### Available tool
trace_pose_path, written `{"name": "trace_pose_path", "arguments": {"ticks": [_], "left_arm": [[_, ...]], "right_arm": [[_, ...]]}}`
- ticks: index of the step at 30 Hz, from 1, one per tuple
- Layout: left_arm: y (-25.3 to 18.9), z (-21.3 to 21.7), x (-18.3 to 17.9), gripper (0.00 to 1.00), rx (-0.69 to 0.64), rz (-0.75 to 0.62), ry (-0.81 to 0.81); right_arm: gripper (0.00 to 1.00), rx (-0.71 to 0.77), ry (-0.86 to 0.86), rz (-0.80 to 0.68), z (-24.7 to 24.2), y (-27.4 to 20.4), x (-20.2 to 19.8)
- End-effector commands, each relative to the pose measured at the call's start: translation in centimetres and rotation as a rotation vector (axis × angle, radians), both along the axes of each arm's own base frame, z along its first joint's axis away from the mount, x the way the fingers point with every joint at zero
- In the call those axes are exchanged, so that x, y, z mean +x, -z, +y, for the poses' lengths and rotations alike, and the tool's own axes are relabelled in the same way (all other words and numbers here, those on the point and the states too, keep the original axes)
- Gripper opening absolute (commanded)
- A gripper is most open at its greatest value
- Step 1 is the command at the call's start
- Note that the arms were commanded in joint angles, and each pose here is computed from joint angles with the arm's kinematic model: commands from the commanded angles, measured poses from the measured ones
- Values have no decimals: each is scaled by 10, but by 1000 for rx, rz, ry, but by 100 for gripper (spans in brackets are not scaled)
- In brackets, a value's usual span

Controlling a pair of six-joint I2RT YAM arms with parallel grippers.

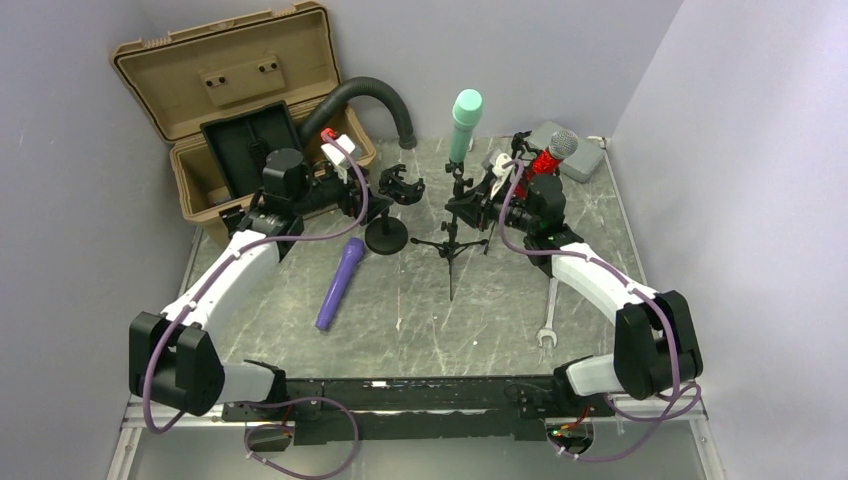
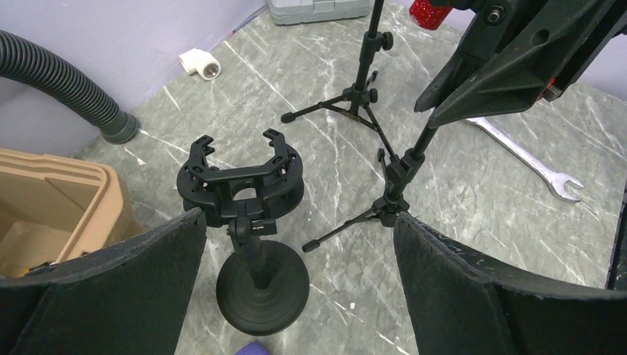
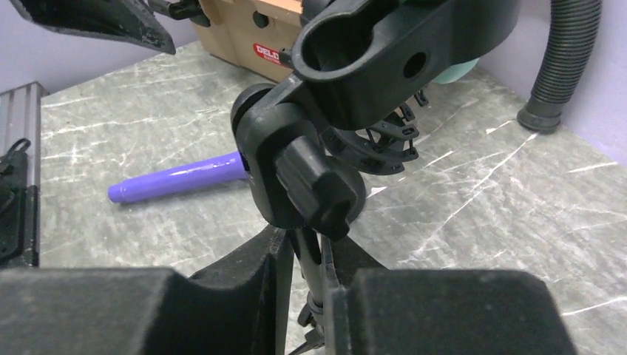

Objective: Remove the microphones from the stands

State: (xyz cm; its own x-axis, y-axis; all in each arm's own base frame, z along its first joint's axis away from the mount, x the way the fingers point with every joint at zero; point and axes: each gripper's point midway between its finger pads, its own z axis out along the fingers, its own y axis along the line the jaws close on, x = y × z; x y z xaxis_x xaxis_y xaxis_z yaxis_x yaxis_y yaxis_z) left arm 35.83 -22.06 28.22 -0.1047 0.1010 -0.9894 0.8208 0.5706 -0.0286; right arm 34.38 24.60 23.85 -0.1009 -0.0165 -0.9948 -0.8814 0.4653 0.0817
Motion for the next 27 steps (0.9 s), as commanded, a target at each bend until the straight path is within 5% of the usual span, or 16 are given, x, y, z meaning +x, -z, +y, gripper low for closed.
{"name": "trace_pose_path", "arguments": {"ticks": [1,7,27], "left_arm": [[-33,-6,3,99,-34,-84,41],[-54,-21,-8,99,-35,-117,144],[-127,-87,-96,99,-10,-293,474]], "right_arm": [[16,7,-38,-45,1,-7,-9],[0,-20,-88,-43,1,-4,-23],[0,-46,-402,25,8,-6,-106]]}}
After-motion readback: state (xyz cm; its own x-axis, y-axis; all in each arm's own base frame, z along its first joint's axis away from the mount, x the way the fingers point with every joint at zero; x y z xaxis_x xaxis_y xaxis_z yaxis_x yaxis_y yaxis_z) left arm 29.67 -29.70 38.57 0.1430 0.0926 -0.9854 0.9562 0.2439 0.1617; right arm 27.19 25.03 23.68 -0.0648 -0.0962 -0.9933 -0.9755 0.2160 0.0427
